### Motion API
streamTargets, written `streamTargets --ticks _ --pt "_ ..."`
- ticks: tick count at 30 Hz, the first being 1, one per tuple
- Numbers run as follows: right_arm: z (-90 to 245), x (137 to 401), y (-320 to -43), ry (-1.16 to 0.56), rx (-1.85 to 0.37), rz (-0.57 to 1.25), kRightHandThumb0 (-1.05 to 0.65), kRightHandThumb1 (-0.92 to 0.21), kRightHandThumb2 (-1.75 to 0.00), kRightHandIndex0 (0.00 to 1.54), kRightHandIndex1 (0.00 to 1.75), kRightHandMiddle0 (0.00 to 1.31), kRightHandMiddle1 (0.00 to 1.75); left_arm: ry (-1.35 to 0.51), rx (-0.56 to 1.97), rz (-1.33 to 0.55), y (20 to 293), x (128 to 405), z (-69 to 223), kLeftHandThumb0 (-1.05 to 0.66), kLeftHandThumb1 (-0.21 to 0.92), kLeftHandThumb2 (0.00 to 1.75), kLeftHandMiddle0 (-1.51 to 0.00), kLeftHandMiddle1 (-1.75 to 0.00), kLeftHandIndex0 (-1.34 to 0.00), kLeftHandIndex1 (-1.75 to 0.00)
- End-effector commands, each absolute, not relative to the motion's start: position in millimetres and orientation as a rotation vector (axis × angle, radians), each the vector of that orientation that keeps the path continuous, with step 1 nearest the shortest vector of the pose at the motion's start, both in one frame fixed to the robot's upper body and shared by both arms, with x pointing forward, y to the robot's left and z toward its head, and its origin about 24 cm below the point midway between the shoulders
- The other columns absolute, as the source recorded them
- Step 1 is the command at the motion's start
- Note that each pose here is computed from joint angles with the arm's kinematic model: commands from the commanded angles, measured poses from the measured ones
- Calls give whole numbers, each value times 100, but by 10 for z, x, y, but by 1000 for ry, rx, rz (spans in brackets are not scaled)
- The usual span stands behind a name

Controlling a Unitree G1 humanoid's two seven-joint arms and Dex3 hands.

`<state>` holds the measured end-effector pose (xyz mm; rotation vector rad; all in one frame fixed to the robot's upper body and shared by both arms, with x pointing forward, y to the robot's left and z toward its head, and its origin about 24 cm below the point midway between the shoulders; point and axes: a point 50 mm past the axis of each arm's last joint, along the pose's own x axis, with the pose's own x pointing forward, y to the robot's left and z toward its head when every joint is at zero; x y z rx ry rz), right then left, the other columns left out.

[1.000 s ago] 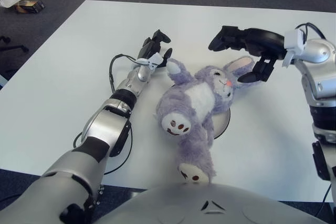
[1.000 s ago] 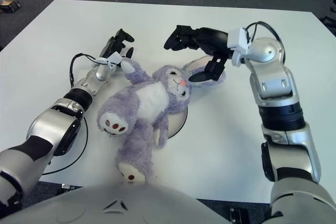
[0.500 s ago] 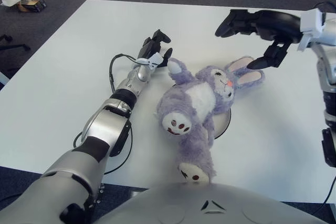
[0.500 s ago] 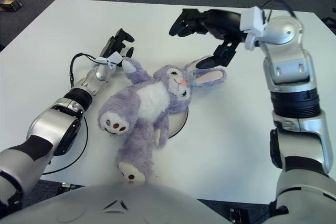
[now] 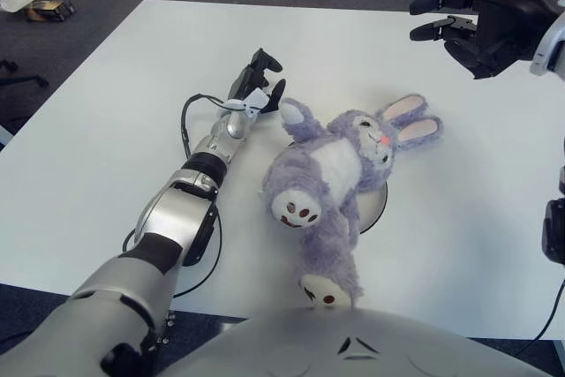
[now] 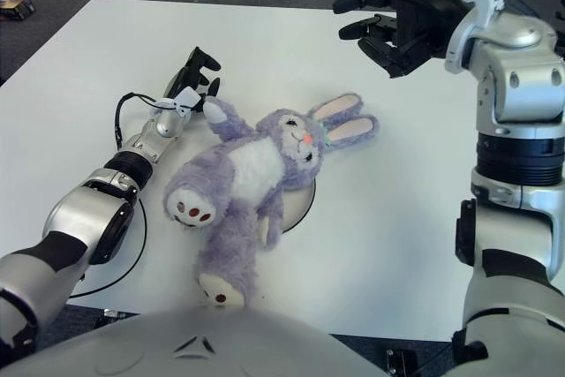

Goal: Put the doll into the plate.

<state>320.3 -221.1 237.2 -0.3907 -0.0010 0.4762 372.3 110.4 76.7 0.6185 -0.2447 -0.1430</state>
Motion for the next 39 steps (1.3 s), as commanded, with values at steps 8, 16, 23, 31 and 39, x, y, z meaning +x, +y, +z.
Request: streamTargets --ticks 8,16,23,31,39 --pt "1853 3208 -2218 -147 -285 201 -20 -43 -125 17 125 0 155 -279 625 -109 1322 3749 875 -63 92 94 -15 -173 0 -173" --pt "1673 3315 -2363 -208 -294 75 -39 -63 -105 23 119 1 155 -230 574 -66 1489 3789 897 -61 92 97 -16 -156 0 -168" --pt "1427 3340 -2525 -215 -242 8 -35 -90 -56 29 124 18 173 -200 419 -32 1544 3751 825 -55 92 97 -21 -139 0 -158" --pt "1112 3300 -2598 -210 -141 -69 -35 -92 -53 32 128 18 175 -179 286 -13 1629 3658 681 -50 92 95 -25 -135 0 -154" --pt "955 3278 -2689 -209 -22 -193 -35 -92 -53 37 135 19 175 -136 194 23 1689 3595 538 -36 92 59 -36 -130 -16 -173"
